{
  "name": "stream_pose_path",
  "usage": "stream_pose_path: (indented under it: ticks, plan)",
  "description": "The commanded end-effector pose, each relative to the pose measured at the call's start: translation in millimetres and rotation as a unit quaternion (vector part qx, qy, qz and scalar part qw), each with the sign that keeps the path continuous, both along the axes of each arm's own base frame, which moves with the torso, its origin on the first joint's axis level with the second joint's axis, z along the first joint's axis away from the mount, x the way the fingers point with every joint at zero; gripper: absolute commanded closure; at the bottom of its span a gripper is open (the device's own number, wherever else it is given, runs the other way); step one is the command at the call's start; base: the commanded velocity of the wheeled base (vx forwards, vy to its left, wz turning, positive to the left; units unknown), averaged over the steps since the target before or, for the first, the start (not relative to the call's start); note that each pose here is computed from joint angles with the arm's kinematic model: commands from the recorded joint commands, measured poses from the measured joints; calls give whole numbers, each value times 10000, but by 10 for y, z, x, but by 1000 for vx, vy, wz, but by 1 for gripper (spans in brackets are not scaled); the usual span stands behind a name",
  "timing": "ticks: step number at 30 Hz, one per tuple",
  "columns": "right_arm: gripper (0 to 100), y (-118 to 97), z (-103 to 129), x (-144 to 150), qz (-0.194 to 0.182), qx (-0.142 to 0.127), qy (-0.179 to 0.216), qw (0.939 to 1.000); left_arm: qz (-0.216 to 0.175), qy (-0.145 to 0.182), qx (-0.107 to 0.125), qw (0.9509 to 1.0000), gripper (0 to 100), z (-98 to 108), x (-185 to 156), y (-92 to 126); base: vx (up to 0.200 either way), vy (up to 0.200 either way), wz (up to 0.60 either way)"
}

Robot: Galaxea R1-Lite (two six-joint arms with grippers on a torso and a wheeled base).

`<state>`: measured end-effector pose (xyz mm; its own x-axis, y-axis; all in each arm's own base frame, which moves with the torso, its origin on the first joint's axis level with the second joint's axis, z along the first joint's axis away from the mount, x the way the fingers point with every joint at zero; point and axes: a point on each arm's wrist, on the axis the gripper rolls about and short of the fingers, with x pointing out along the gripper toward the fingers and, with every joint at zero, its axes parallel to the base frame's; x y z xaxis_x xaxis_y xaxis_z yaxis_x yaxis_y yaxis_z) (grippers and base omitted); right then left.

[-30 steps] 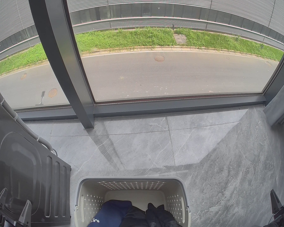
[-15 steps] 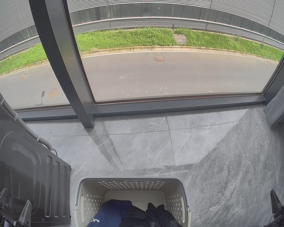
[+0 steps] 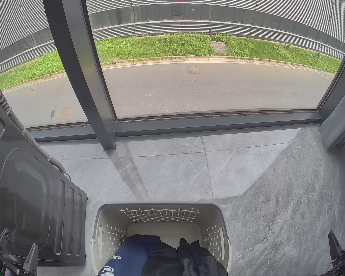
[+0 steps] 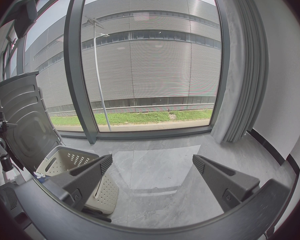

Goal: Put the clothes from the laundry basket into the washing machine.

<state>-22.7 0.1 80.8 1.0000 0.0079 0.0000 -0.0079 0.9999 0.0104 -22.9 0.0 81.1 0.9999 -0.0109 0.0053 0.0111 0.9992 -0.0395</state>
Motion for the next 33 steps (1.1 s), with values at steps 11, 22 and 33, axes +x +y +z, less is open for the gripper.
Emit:
stream_pose_path:
  ticks: [11, 22, 33]
  plan:
    - [0, 0, -50, 5, 7, 1, 31, 10000, 1, 4, -2, 10000, 0, -52, 1, 0, -200, 0, 0]
    - [0, 0, -52, 5, 7, 1, 38, 10000, 1, 4, -2, 10000, 0, -52, 1, 0, -200, 0, 0]
    - [0, 0, -50, 5, 7, -6, 31, 10000, 1, 4, -2, 10000, 0, -52, 1, 0, -200, 0, 0]
